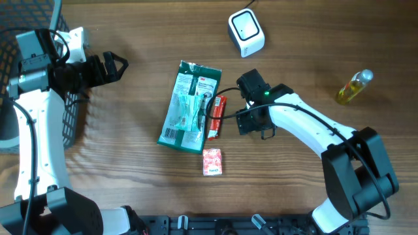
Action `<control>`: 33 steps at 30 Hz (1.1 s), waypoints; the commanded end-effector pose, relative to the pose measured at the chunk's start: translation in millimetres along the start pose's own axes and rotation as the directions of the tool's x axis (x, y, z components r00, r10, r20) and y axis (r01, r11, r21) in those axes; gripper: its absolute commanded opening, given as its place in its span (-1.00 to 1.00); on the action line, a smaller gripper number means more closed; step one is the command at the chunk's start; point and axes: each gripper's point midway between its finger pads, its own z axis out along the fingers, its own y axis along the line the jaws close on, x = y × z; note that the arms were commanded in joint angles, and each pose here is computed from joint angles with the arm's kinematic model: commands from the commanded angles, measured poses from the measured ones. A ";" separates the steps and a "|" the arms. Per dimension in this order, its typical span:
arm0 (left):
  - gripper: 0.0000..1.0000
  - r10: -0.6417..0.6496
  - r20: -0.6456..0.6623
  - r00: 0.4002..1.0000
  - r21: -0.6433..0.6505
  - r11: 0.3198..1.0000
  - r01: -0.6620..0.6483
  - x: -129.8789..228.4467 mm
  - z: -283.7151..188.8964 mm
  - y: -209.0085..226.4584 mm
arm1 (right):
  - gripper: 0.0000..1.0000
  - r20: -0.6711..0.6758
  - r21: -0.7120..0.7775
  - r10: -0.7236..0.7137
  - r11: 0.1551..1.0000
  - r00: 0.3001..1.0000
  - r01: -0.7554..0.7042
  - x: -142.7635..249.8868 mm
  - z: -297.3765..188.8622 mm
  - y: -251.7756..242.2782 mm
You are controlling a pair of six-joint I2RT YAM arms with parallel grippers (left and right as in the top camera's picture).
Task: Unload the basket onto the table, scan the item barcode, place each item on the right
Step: 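Close the right gripper around the jar's green lid, then lift the jar and tilt it with the right gripper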
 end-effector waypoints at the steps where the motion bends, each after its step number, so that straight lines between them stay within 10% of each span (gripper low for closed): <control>1: 1.00 0.017 0.001 1.000 0.012 1.000 -0.017 -1.5 1.0 -2.1 | 0.99 -0.022 0.004 -0.088 0.996 0.996 0.088 5.4 7.2 -0.3; 8: 1.00 0.017 0.001 1.000 0.012 1.000 -0.017 -1.5 1.0 -2.1 | 0.86 0.011 -0.004 0.276 0.961 0.961 -0.276 -2.7 7.2 1.6; 33: 1.00 0.017 0.001 1.000 0.012 1.000 -0.017 -1.5 1.0 -2.1 | 0.84 -0.102 0.048 0.188 0.982 0.977 -0.184 -12.6 -7.3 -3.1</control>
